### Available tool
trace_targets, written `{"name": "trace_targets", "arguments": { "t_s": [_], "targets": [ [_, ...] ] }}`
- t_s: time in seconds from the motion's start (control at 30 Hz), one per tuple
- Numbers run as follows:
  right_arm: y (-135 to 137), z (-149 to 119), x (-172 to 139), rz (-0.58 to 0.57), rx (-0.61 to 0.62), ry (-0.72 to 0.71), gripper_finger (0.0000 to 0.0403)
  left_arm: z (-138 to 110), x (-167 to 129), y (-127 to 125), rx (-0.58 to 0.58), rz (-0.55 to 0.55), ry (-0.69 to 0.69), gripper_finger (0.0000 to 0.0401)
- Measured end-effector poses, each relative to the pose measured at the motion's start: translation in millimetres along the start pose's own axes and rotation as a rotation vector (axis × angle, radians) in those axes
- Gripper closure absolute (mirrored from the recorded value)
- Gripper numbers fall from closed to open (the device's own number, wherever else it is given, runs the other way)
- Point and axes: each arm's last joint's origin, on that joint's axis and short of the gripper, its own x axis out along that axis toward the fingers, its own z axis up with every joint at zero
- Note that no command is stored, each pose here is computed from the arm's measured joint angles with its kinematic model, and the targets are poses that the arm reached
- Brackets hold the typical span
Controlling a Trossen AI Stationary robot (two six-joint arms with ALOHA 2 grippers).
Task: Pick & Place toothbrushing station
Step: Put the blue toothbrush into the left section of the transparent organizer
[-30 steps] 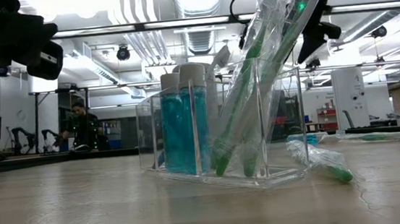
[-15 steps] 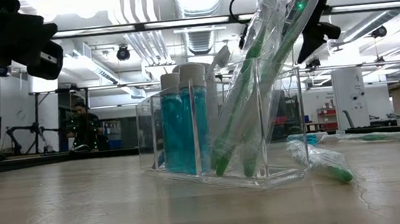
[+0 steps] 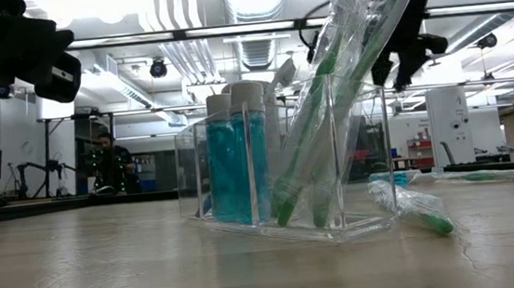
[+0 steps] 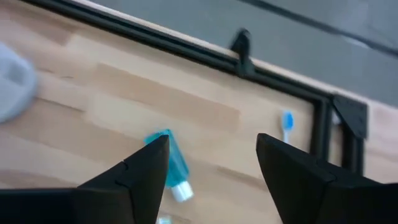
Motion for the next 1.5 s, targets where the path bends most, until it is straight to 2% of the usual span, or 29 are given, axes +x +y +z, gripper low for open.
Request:
{"name": "trace_targets", "arguments": {
  "t_s": [0.17, 0.3, 0.43, 0.8, 1.07, 1.5],
  "targets": [
    [-14, 2, 12, -0.091, 0.089, 0.079, 0.0172, 0, 0, 0, 0.0, 0.0, 0.0, 0.0316],
    [-27, 7, 24, -0.098, 0.192, 0.167, 0.0172, 0, 0, 0, 0.0, 0.0, 0.001, 0.0316],
    [-35, 11, 37, -0.126, 0.226, 0.213, 0.0172, 0, 0, 0, 0.0, 0.0, 0.001, 0.0316],
    [-47, 16, 84, -0.264, 0.208, 0.332, 0.0176, 0, 0, 0, 0.0, 0.0, 0.0, 0.0316],
    [-60, 20, 123, -0.299, 0.202, 0.471, 0.0177, 0, 0, 0, 0.0, 0.0, 0.0, 0.0316],
    [-71, 52, 149, -0.3, 0.191, 0.505, 0.0177, 0, 0, 0, 0.0, 0.0, 0.0, 0.0316]
  ]
}}
